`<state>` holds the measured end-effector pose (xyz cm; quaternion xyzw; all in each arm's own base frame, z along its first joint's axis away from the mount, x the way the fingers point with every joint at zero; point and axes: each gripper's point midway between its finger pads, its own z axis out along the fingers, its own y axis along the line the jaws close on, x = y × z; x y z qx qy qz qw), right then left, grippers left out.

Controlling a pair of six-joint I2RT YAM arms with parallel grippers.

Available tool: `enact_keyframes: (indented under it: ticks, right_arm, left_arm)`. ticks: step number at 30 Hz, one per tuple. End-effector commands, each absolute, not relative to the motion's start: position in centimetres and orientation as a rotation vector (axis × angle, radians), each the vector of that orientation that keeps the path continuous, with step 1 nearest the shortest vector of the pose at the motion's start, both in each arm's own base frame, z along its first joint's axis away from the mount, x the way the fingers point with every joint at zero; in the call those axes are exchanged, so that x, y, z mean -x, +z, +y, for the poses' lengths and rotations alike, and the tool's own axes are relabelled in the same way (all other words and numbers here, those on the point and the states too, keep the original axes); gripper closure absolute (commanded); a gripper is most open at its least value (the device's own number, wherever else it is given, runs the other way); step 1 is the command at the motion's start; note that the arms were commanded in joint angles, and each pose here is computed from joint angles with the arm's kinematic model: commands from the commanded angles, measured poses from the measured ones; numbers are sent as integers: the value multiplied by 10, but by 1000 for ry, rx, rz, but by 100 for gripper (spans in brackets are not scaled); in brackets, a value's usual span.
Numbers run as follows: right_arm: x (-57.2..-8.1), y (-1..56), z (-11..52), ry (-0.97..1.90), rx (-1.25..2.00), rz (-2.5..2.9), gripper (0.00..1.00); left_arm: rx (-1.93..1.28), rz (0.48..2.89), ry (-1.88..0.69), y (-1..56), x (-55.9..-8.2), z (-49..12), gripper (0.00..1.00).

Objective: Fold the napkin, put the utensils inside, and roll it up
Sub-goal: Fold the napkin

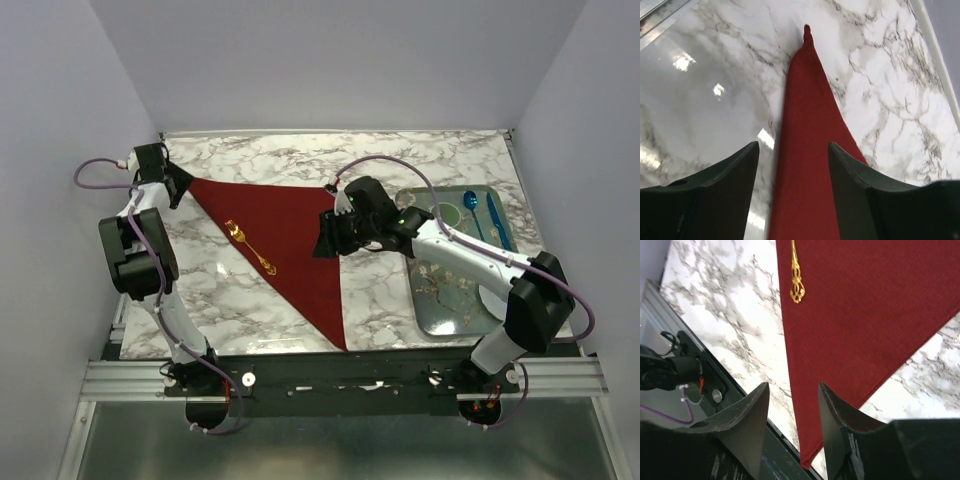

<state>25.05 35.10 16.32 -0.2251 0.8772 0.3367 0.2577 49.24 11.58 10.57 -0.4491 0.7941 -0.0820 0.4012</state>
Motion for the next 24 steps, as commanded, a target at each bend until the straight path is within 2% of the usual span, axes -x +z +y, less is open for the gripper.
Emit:
enact_keyframes:
  ticks: [1, 6, 9, 14, 24]
  right_arm:
    - [-257, 179, 361, 1055, 615, 2336, 48]
    - [-266, 185, 350, 1052, 626, 2302, 48]
    - [-272, 186, 342, 1057, 614, 2296, 48]
    - [-277, 183, 332, 1046, 593, 2304, 48]
    - [-277, 181, 331, 1066, 585, 2315, 48]
  left_arm:
    - [1113, 1889, -366, 103, -544, 136, 39]
    - [1174, 1920, -386, 70, -565, 152, 36]
    - [1170, 1938, -423, 59, -575, 151, 44]
    - [1176, 1947, -446, 49, -580, 151, 47]
    - [1175, 1997, -386, 33, -575, 156, 45]
